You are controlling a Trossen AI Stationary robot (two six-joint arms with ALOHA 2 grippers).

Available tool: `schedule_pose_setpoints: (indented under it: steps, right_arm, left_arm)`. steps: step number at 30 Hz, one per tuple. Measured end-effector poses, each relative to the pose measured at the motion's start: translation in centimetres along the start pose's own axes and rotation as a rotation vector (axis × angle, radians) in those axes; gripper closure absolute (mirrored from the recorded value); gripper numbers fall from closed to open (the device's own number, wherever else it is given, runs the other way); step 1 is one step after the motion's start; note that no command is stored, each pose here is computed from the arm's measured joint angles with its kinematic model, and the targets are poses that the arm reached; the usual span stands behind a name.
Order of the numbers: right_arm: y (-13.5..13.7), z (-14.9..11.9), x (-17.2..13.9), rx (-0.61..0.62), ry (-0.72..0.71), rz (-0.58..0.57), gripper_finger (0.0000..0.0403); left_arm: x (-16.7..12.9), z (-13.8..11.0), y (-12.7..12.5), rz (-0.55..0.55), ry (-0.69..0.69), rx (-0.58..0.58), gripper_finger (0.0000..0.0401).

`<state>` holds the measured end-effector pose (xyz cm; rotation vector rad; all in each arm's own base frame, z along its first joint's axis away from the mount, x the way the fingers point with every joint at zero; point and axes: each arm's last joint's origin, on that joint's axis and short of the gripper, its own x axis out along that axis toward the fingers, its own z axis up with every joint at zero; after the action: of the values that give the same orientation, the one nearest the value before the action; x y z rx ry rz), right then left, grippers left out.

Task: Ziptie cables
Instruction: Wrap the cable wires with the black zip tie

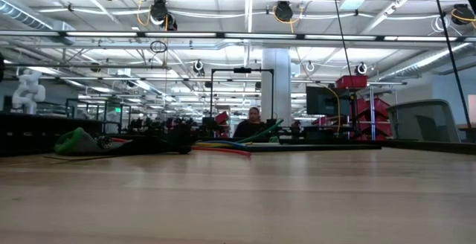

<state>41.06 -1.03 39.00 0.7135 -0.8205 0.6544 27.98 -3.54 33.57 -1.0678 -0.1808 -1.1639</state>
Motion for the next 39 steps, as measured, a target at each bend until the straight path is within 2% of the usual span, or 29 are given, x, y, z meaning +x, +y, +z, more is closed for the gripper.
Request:
schedule_pose_setpoints:
  steps: [4, 16, 20, 26, 27, 39]
  right_arm:
    - [-0.5, 0.16, -0.13, -0.001, 0.029, -0.021, 0.0403]
    - [-0.41, 0.5, -0.22, -0.028, 0.085, 0.04, 0.0403]
    - [-0.41, 0.52, -0.22, -0.031, 0.086, 0.041, 0.0403]
    - [-0.41, 0.57, -0.23, -0.033, 0.084, 0.043, 0.0403]
    - [-0.41, 0.63, -0.24, -0.033, 0.082, 0.045, 0.0403]
    - [-0.42, 0.99, -0.32, 0.004, 0.074, 0.057, 0.0398]
  left_arm:
    - [0.25, -0.27, -0.23, -0.012, 0.008, -0.004, 0.0161]
    - [0.31, -0.26, -0.21, -0.01, -0.025, 0.025, 0.0168]
    - [0.31, -0.26, -0.2, -0.01, -0.025, 0.029, 0.0214]
    - [0.31, -0.28, -0.2, -0.009, -0.019, 0.07, 0.0373]
    - [0.31, -0.29, -0.2, -0.009, -0.016, 0.083, 0.0386]
    - [0.32, -0.34, -0.11, -0.002, -0.001, 0.126, 0.04]
